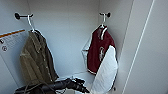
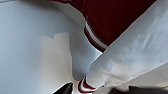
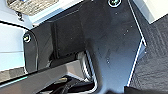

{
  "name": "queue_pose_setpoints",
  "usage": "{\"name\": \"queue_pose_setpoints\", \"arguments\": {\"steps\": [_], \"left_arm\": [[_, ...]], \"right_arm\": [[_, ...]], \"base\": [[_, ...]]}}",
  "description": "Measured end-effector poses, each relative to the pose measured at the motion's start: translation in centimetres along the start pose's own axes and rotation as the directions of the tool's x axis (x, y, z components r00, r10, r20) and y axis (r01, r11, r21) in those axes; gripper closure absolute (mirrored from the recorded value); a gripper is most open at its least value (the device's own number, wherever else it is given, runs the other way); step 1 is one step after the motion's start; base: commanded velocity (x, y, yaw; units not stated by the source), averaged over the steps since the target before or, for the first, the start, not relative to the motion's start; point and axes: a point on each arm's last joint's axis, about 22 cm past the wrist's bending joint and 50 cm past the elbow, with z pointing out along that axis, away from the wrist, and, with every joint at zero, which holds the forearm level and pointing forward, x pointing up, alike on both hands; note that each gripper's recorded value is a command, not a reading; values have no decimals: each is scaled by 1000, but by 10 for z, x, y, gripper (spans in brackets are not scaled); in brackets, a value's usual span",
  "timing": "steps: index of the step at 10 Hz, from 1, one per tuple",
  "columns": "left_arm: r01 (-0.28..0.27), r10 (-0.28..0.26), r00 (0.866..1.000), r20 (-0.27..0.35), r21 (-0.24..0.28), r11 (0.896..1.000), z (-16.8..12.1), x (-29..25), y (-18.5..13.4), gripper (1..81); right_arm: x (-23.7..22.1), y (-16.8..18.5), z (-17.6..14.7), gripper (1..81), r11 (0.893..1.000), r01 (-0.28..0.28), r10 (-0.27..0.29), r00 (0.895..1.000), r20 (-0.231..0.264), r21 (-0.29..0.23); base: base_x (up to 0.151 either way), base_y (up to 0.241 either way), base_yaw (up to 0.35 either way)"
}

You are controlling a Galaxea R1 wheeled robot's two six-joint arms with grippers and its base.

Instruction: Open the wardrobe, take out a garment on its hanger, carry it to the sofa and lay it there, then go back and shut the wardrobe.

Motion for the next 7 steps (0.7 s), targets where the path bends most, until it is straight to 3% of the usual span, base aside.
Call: {"name": "queue_pose_setpoints", "arguments": {"steps": [3,7], "left_arm": [[-20,21,998,-57,22,1000,-30,70,9,10],[24,-20,990,-143,24,999,-72,147,25,10]], "right_arm": [[-1,-1,0,10,1000,-2,2,1000,2,1],[-1,-1,0,10,1000,-3,3,1000,2,1]], "base": [[0,0,0],[0,0,0]]}}
